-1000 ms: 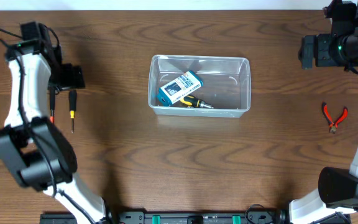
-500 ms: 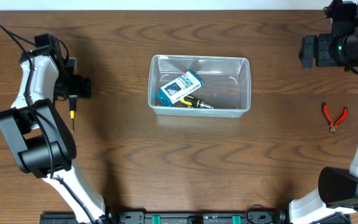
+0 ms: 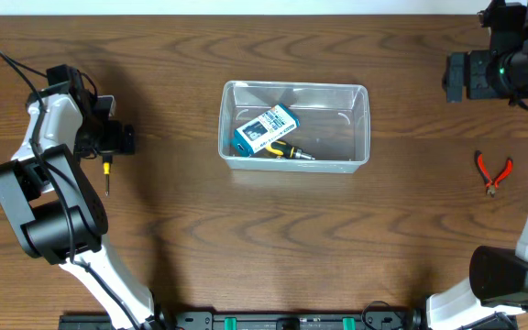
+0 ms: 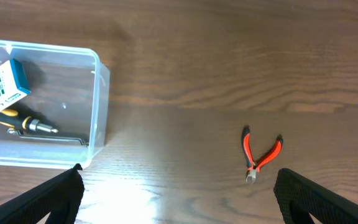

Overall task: Pack container
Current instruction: 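Move the left gripper to the small black screwdriver and grasp it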

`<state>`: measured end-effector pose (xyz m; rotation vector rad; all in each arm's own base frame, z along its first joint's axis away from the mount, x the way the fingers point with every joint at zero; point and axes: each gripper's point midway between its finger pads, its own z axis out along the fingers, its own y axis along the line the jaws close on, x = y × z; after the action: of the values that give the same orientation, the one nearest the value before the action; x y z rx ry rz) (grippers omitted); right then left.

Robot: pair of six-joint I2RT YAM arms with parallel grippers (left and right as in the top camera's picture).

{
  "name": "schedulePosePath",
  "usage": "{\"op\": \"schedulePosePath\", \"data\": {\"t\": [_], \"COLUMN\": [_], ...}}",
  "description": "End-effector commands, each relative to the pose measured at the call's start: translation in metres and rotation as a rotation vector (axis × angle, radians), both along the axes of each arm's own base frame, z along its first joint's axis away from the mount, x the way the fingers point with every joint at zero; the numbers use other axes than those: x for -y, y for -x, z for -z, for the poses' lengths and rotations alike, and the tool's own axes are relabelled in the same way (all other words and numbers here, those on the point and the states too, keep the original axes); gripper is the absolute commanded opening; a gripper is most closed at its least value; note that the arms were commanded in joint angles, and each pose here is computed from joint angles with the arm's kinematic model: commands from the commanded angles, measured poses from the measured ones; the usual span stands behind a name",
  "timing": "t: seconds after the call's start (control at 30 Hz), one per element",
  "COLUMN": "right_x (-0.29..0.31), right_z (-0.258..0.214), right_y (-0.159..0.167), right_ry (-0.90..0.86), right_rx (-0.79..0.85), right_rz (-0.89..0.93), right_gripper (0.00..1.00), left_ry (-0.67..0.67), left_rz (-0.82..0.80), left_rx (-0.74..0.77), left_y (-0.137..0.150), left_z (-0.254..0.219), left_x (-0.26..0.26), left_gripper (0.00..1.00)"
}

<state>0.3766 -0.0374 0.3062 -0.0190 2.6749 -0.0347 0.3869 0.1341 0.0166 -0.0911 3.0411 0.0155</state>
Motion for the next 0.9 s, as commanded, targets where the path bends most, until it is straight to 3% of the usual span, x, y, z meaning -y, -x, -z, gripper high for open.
{"op": "schedulePosePath", "data": {"t": [0.0,0.67,0.87], "right_x": [0.003,0.002,0.002], "right_z": [0.003,0.006,0.007], "right_y": [0.002,0.009,0.011], "right_ry": [-0.002,-0.012,-0.013], "right_rx": [-0.015,-0.044,-0.054], "right_rz": [0.018,0.034,0.034], "right_gripper": [0.99,0.99,0.99], "left_ry": [0.019,0.02,0.019], "left_rz": [0.016,0.015,0.015], "left_rx": [-0.026,-0.029,-0.026], "left_y": [0.007,0.018,0.017], "left_z": [0.014,0.037,0.037], "left_x": [0.004,0.007,0.007], "left_gripper": [0.98,0.98,0.74]}}
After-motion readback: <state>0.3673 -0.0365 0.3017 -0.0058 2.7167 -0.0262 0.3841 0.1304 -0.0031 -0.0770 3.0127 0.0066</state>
